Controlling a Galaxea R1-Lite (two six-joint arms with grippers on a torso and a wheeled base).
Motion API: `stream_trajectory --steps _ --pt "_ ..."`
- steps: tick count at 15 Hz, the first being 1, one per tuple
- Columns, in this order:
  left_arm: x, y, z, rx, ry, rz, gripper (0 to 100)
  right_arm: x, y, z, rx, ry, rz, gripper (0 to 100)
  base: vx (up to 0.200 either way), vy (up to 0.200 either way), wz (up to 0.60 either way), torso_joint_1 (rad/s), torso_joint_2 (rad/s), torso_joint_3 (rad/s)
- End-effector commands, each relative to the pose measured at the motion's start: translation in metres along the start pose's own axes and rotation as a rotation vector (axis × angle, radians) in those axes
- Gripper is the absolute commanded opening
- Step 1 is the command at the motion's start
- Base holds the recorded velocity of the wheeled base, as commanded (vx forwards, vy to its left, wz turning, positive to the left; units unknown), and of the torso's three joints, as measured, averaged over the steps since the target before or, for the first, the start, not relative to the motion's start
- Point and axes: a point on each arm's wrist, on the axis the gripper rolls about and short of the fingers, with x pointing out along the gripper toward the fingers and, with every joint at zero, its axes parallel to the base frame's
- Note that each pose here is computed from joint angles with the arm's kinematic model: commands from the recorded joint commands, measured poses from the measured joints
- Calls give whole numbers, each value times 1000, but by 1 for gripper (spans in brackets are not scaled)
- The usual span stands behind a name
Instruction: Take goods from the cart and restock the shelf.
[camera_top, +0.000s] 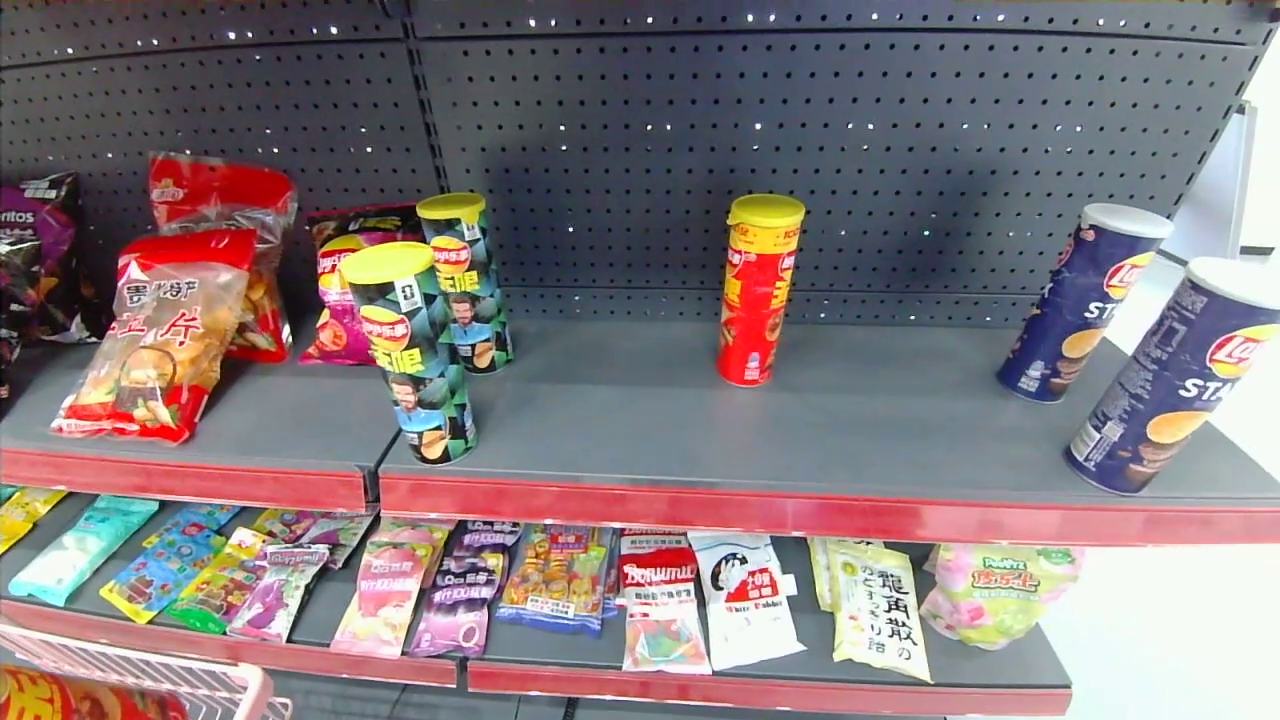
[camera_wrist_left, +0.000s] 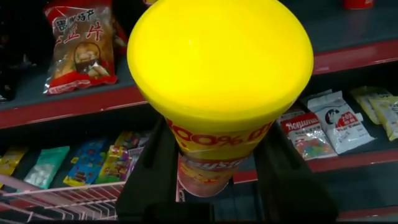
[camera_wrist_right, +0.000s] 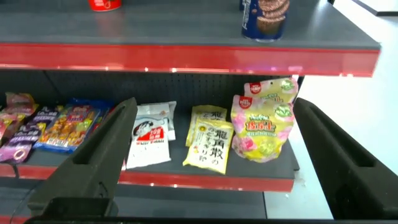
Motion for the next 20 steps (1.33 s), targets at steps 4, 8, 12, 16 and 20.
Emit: stream_trajectory --steps 4,8,12,16,20 --pt "-1 0 0 0 -9 -10 0 0 0 0 -2 0 1 100 0 0 0 13 2 -1" --pt "-5 -2 -7 -2 -31 -41 0 -1 1 2 -5 -12 24 100 0 0 0 0 0 0" --pt "-6 -1 2 -134 -53 -101 0 21 5 146 33 -68 299 100 0 0 0 0 0 0" --pt "2 2 15 -184 -14 -87 0 121 35 194 -48 124 579 100 0 0 0 0 0 0" --pt "2 4 18 -178 -13 -47 0 204 85 176 -100 147 707 100 0 0 0 0 0 0"
